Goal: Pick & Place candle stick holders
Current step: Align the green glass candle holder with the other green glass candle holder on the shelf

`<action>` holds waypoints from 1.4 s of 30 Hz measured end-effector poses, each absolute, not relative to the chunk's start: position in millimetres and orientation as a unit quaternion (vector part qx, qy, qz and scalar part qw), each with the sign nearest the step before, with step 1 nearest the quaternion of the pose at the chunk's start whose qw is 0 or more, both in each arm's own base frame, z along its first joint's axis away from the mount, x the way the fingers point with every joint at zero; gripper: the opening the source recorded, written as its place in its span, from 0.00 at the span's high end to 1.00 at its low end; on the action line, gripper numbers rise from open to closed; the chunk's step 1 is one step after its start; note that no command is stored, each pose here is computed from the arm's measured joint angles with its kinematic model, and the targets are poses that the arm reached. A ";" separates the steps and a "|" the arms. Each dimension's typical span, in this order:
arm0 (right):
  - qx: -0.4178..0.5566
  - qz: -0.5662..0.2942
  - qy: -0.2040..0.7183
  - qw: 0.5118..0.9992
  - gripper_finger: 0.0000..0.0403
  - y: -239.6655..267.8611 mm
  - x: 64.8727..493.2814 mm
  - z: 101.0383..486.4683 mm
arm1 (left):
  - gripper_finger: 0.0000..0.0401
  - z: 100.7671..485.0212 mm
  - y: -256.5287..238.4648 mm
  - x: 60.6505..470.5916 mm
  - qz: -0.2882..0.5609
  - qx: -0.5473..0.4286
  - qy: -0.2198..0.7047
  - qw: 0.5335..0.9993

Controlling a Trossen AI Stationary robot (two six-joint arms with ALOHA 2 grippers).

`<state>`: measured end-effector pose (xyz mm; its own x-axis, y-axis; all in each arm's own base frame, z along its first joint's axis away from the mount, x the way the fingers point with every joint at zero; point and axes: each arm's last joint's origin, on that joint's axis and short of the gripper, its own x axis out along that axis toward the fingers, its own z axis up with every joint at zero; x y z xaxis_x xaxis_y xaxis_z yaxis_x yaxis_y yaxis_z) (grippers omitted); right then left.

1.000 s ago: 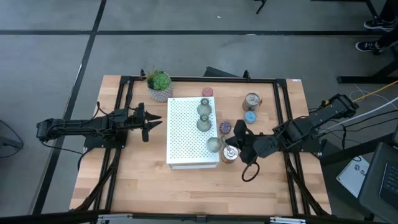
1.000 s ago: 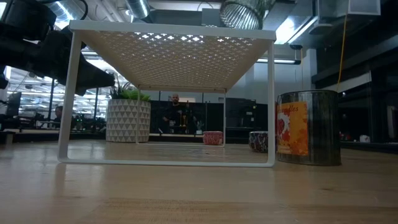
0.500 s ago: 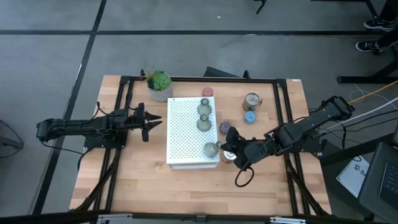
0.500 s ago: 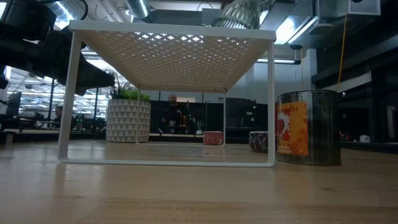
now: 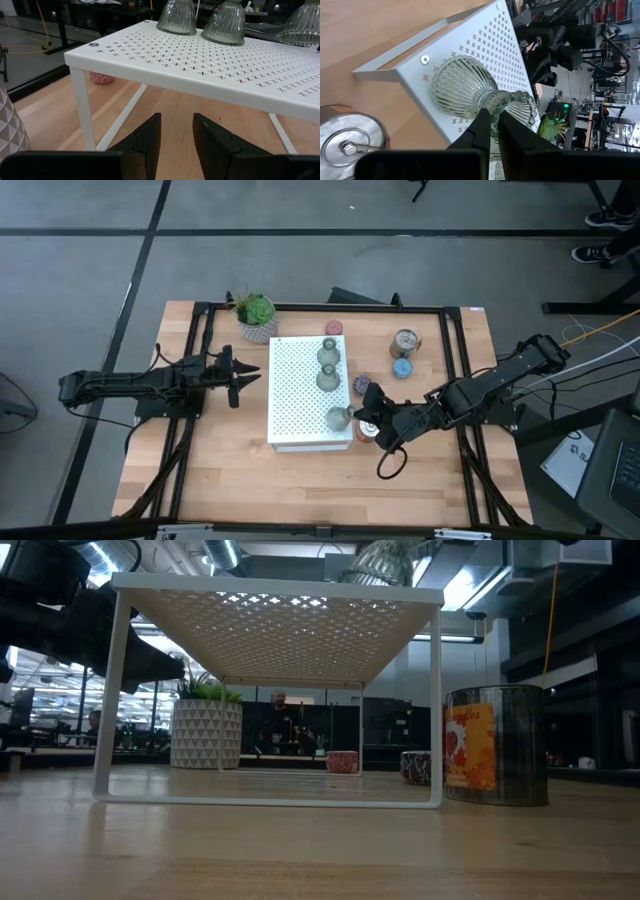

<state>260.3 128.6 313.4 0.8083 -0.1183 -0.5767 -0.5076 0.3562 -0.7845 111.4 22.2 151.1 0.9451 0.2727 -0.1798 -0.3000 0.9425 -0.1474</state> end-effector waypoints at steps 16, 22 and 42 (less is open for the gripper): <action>-0.573 0.111 0.260 0.769 0.95 122.6 268.0 318.5 | 0.73 151.0 22.2 111.4 0.146 -0.087 0.079 0.982; -0.564 0.116 0.259 0.776 0.95 123.0 268.0 318.3 | 0.73 151.2 22.2 111.5 0.146 -0.087 0.078 0.982; -0.503 0.138 0.269 0.810 0.95 124.6 266.0 315.4 | 0.73 151.1 22.2 111.5 0.146 -0.087 0.078 0.982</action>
<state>266.0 124.6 315.4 0.8169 -0.0462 -0.5749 -0.4947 0.4564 -0.7396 111.5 22.2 151.1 0.9452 0.2729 -0.1794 -0.3001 0.9425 -0.1474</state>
